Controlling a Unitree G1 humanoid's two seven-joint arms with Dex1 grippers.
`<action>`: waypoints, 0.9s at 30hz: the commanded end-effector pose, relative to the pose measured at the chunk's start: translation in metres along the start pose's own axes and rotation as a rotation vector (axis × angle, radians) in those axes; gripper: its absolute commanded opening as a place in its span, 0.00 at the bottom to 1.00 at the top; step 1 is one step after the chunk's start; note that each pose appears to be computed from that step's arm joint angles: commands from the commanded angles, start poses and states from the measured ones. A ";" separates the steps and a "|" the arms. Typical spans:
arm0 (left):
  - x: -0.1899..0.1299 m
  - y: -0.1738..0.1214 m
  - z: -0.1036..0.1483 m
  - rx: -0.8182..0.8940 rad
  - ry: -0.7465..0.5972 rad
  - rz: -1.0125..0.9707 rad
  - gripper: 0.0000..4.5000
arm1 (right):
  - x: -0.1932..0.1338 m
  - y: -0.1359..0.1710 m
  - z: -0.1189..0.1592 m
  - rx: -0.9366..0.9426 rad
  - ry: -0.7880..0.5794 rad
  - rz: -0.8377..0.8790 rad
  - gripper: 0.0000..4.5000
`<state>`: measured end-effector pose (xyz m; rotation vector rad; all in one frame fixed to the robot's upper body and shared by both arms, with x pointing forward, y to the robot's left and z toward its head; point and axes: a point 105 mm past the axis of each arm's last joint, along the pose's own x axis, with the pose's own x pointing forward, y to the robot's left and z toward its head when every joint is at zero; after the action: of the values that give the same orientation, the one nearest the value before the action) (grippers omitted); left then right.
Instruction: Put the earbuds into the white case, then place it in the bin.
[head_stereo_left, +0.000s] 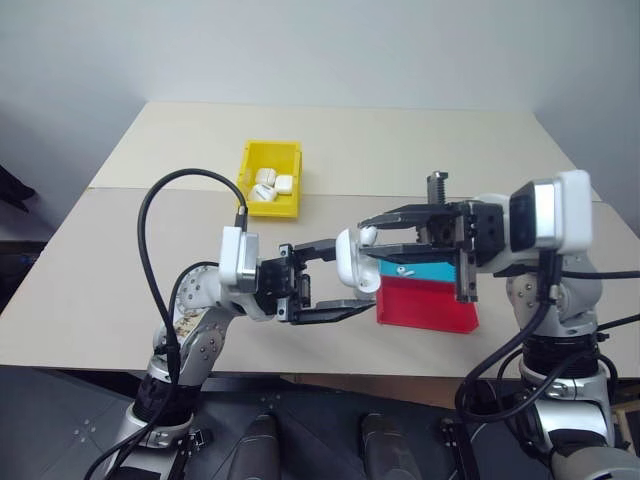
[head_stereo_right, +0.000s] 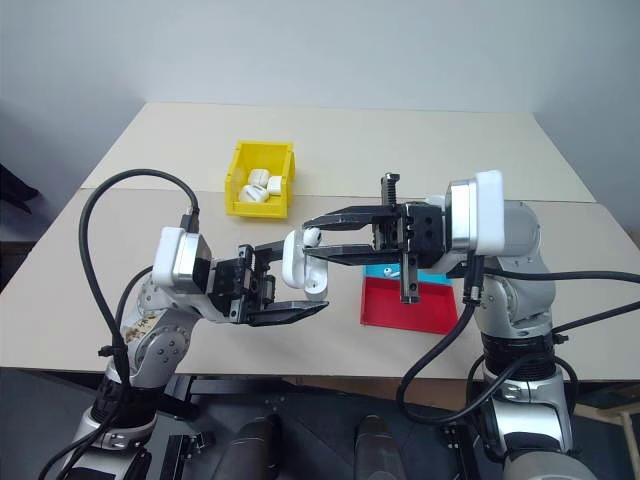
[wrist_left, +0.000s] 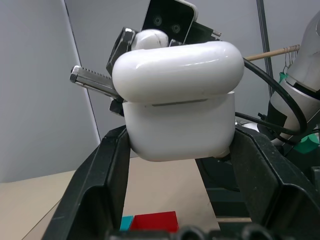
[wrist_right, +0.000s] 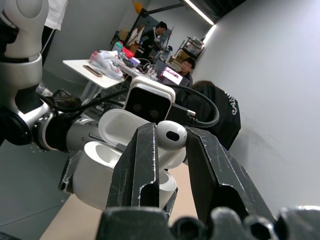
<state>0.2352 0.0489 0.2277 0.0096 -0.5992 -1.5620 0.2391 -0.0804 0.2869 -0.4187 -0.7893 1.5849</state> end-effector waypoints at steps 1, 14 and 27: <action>0.003 -0.002 0.010 0.054 -0.027 -0.013 0.61 | 0.000 -0.001 0.002 -0.041 0.001 0.002 0.14; 0.000 0.002 0.005 0.061 -0.011 -0.001 0.61 | -0.002 0.005 -0.008 -0.077 0.061 0.024 0.58; -0.032 0.003 -0.033 0.106 0.170 0.023 0.61 | -0.025 -0.032 -0.007 0.023 0.219 -0.114 0.65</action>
<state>0.2524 0.0600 0.1954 0.1612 -0.5394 -1.5057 0.2614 -0.0938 0.2838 -0.5129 -0.6392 1.5024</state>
